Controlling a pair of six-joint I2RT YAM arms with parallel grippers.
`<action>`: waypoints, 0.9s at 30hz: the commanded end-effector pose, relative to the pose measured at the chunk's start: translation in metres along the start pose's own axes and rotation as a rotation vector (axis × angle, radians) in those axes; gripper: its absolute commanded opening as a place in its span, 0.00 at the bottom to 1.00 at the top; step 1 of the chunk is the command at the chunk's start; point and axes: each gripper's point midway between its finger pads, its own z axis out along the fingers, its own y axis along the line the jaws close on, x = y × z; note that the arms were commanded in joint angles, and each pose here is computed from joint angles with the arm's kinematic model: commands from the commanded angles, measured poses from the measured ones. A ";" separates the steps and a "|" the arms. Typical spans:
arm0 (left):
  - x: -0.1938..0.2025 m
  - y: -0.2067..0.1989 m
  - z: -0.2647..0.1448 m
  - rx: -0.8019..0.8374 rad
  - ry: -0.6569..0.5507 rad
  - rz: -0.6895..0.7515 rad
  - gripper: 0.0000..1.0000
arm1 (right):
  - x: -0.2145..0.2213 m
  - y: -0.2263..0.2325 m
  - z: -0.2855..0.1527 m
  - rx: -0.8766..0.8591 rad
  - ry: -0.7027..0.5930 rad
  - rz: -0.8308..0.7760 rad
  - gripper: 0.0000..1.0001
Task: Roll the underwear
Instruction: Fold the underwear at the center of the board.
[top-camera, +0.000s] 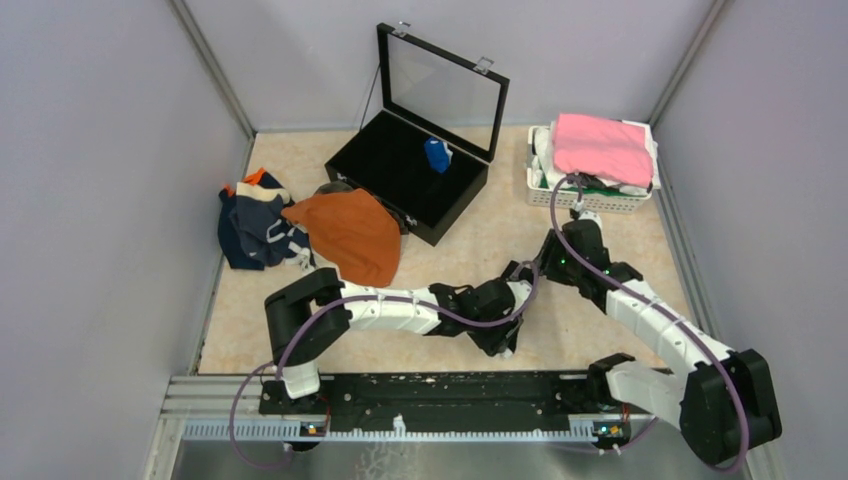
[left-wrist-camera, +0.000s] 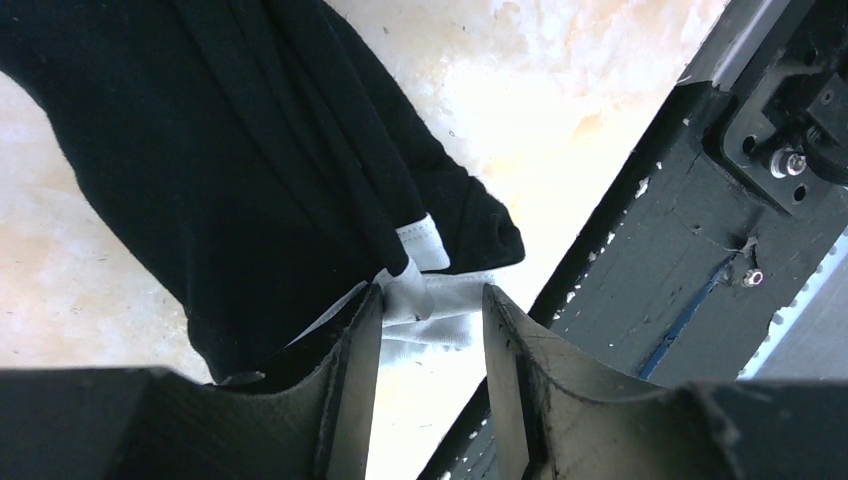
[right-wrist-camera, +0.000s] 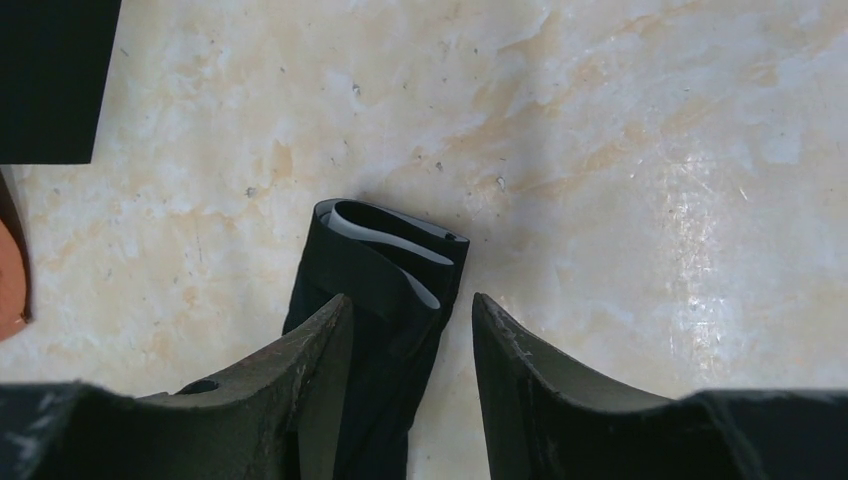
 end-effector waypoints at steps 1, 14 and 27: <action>-0.032 -0.014 -0.022 0.010 -0.082 0.012 0.49 | -0.022 0.009 -0.016 -0.027 -0.050 -0.031 0.46; -0.069 -0.031 -0.069 0.048 -0.203 0.022 0.62 | -0.029 0.042 -0.028 -0.190 -0.023 -0.086 0.41; -0.063 -0.081 -0.034 0.200 -0.181 0.090 0.44 | -0.040 0.063 -0.028 -0.255 -0.006 -0.099 0.32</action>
